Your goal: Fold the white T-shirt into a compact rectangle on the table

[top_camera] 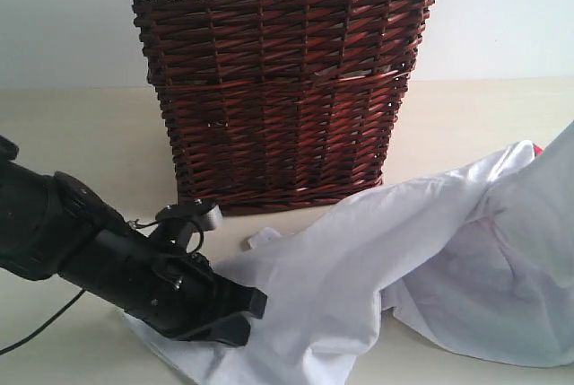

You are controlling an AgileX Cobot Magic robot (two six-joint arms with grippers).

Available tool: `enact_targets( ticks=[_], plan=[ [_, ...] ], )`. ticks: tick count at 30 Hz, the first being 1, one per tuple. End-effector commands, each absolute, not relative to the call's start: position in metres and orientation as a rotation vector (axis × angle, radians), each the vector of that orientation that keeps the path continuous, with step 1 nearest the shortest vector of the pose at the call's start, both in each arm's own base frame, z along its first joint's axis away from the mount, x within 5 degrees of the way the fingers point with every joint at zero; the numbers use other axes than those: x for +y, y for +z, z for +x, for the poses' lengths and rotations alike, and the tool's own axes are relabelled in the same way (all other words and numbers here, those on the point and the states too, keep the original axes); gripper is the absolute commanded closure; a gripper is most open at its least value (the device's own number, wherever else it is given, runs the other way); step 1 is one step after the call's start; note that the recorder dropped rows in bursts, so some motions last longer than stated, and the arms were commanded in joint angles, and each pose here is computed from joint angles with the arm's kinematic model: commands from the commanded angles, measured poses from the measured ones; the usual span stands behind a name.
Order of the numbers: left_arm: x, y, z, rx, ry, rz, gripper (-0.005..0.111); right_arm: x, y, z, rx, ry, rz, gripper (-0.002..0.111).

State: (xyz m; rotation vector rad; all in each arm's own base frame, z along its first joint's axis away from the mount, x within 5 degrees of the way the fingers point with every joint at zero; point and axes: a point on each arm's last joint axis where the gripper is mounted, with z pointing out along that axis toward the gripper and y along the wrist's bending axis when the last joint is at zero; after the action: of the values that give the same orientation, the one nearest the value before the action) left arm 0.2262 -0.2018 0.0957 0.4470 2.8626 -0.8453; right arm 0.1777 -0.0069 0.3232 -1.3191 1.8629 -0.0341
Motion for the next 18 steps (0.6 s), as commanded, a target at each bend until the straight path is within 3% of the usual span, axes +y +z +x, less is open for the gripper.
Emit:
enact_targets(
  ticks=[1, 10, 18],
  plan=[
    [-0.161, 0.085, 0.248, 2.891, -0.646, 0.376, 0.107, -0.006, 0.329, 0.176, 1.846, -0.033, -1.298, 0.108],
    [-0.087, 0.082, 0.281, 2.852, -0.432, 0.256, 0.107, -0.005, 0.329, 0.176, 1.846, -0.026, -1.302, 0.108],
    [-0.076, 0.091, 0.284, 2.822, -0.444, 0.310, 0.107, -0.005, 0.329, 0.176, 1.846, -0.024, -1.304, 0.108]
  ],
)
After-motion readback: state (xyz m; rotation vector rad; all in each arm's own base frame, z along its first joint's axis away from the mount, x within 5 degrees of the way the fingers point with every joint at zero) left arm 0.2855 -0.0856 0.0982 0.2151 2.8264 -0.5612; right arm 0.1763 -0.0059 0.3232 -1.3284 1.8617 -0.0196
